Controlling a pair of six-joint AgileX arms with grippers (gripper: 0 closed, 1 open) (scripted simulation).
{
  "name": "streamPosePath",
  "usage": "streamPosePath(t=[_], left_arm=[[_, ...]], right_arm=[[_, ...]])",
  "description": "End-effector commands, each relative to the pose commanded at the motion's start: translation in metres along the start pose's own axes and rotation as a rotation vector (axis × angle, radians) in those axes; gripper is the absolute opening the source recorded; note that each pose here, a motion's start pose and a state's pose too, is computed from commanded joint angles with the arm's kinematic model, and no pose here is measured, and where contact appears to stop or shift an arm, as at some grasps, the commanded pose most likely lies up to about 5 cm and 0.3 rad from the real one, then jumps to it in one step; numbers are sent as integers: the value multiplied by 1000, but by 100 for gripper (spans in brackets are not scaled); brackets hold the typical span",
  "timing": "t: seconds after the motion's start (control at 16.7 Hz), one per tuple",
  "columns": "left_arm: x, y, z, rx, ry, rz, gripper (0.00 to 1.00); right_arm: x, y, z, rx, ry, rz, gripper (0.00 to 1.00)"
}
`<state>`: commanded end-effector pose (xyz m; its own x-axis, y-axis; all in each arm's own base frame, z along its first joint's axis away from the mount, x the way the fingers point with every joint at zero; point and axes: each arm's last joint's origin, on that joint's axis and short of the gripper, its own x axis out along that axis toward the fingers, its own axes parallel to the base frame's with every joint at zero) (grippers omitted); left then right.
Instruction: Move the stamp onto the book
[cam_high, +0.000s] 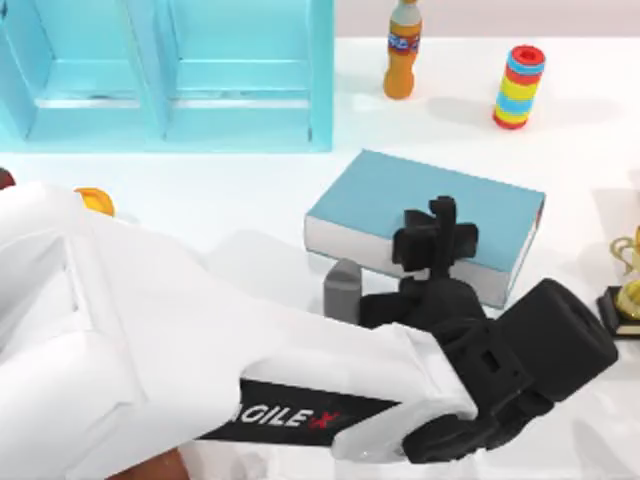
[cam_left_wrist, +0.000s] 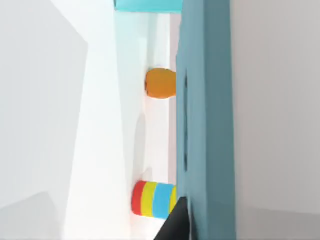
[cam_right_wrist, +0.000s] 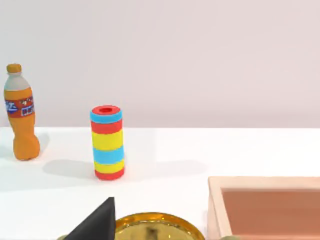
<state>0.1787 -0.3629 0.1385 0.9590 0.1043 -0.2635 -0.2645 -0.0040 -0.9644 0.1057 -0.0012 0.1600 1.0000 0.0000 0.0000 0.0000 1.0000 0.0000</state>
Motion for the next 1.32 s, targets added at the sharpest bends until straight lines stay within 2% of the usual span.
streamPosePath(t=[0.9, 1.32], left_arm=[[-4, 9, 1, 11, -14, -2, 0], [4, 38, 0, 11, -14, -1, 0]], right_arm=[[0, 0, 0, 0, 0, 0, 100], [0, 0, 0, 0, 0, 0, 100]])
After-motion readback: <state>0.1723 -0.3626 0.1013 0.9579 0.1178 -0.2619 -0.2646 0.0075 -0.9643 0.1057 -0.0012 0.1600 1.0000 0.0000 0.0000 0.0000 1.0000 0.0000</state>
